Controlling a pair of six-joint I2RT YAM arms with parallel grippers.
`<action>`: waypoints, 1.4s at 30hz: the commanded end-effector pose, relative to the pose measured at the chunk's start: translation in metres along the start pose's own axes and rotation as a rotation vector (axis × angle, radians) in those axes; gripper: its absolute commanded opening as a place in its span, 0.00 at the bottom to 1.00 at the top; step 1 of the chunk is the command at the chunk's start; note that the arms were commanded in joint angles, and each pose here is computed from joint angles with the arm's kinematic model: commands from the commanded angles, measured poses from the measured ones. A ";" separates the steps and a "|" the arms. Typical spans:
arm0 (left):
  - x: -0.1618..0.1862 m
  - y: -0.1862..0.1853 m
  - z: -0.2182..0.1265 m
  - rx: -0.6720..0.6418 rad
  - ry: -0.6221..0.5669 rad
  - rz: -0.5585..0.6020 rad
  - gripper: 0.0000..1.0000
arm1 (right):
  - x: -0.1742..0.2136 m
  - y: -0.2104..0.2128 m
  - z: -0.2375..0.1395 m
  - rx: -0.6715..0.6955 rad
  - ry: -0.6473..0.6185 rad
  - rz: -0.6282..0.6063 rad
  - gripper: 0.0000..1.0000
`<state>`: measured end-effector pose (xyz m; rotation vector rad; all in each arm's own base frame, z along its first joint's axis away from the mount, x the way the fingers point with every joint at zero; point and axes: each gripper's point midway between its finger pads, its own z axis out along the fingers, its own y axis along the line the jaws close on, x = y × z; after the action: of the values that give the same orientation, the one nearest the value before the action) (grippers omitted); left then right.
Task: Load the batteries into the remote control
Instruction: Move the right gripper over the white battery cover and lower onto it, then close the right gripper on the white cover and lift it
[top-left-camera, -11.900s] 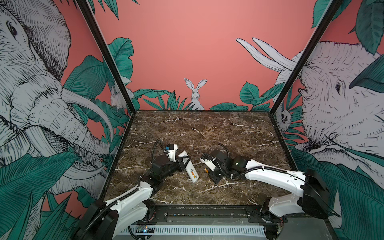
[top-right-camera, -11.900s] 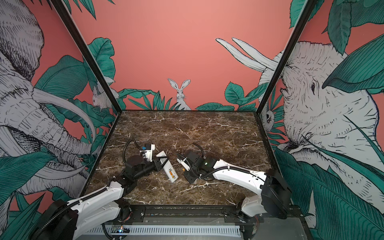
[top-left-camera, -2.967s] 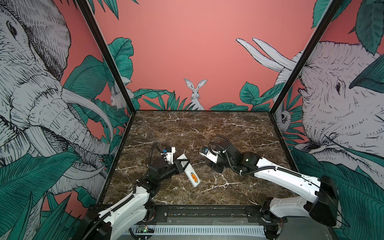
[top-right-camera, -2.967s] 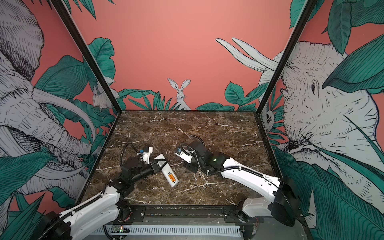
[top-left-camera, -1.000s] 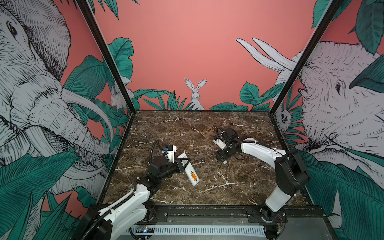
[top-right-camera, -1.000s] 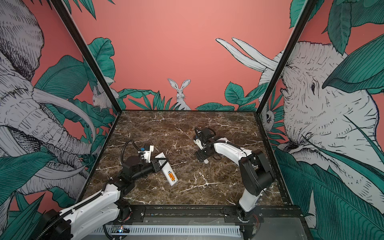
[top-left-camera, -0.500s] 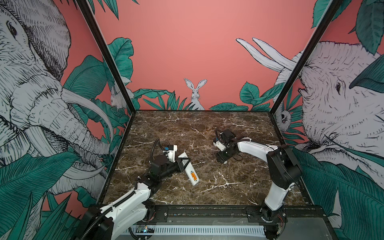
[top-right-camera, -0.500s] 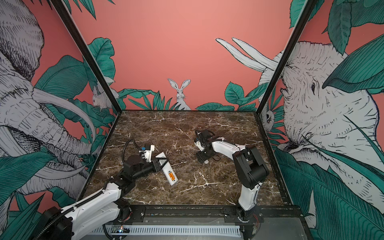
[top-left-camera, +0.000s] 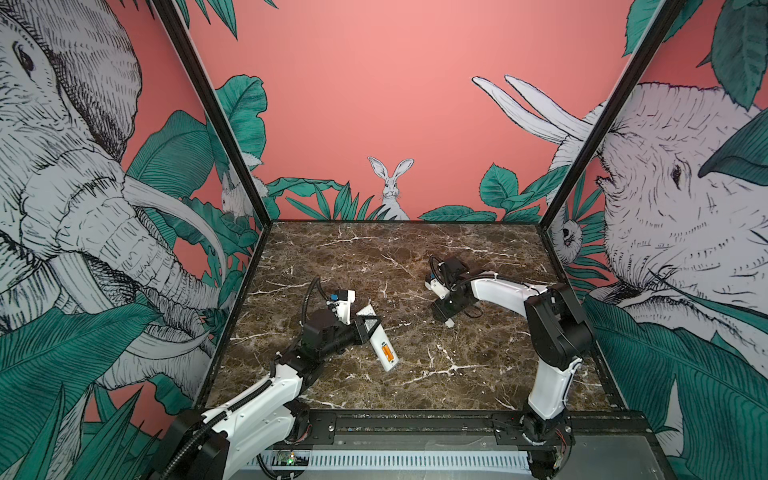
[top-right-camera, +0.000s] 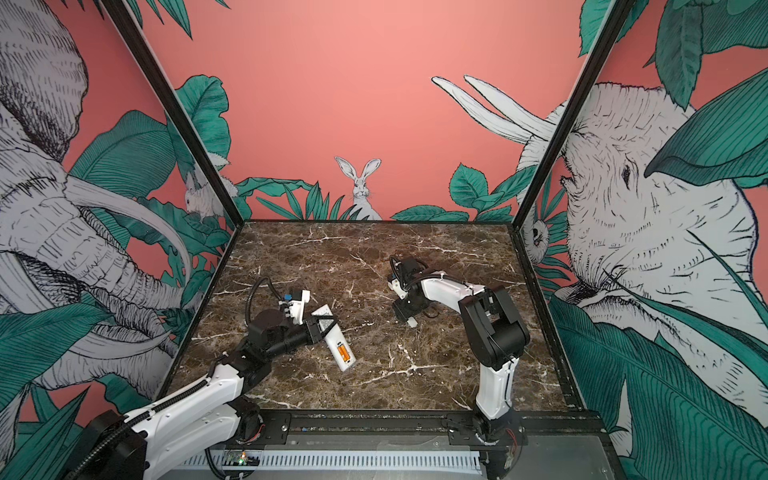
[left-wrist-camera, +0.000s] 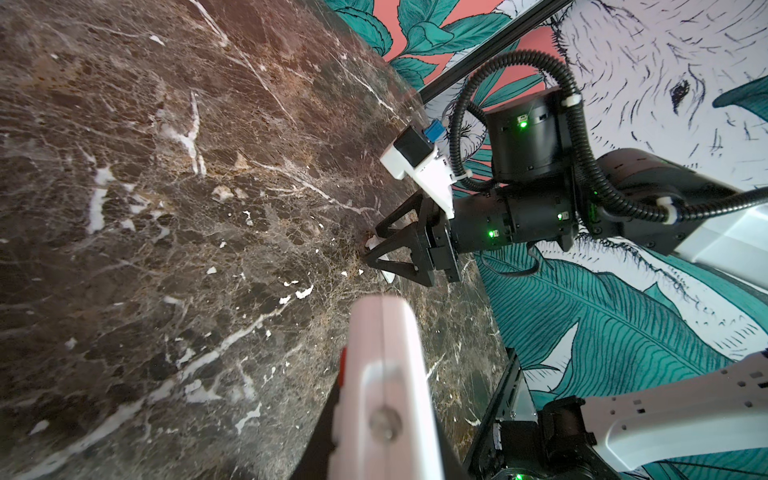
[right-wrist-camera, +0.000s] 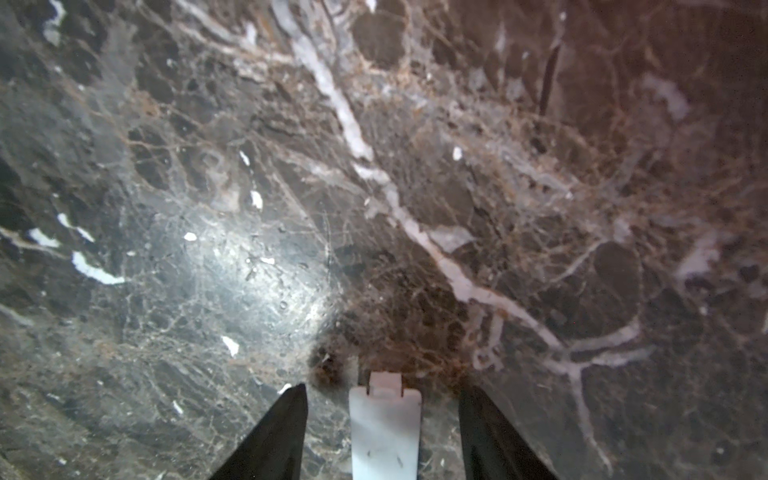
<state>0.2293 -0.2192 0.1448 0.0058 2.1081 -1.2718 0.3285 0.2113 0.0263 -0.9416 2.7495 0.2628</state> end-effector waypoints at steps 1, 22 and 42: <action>-0.015 -0.018 0.000 0.047 -0.034 0.033 0.00 | -0.004 -0.002 0.002 -0.001 0.002 -0.001 0.58; -0.014 -0.014 0.001 0.035 -0.040 0.025 0.00 | 0.003 -0.003 0.008 0.003 0.025 -0.003 0.38; -0.019 -0.017 -0.002 0.039 -0.068 0.026 0.00 | -0.005 0.014 -0.025 -0.025 -0.079 -0.013 0.21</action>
<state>0.2329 -0.2192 0.1461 -0.0038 2.1064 -1.2619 0.3250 0.2104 0.0290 -0.9371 2.7378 0.2694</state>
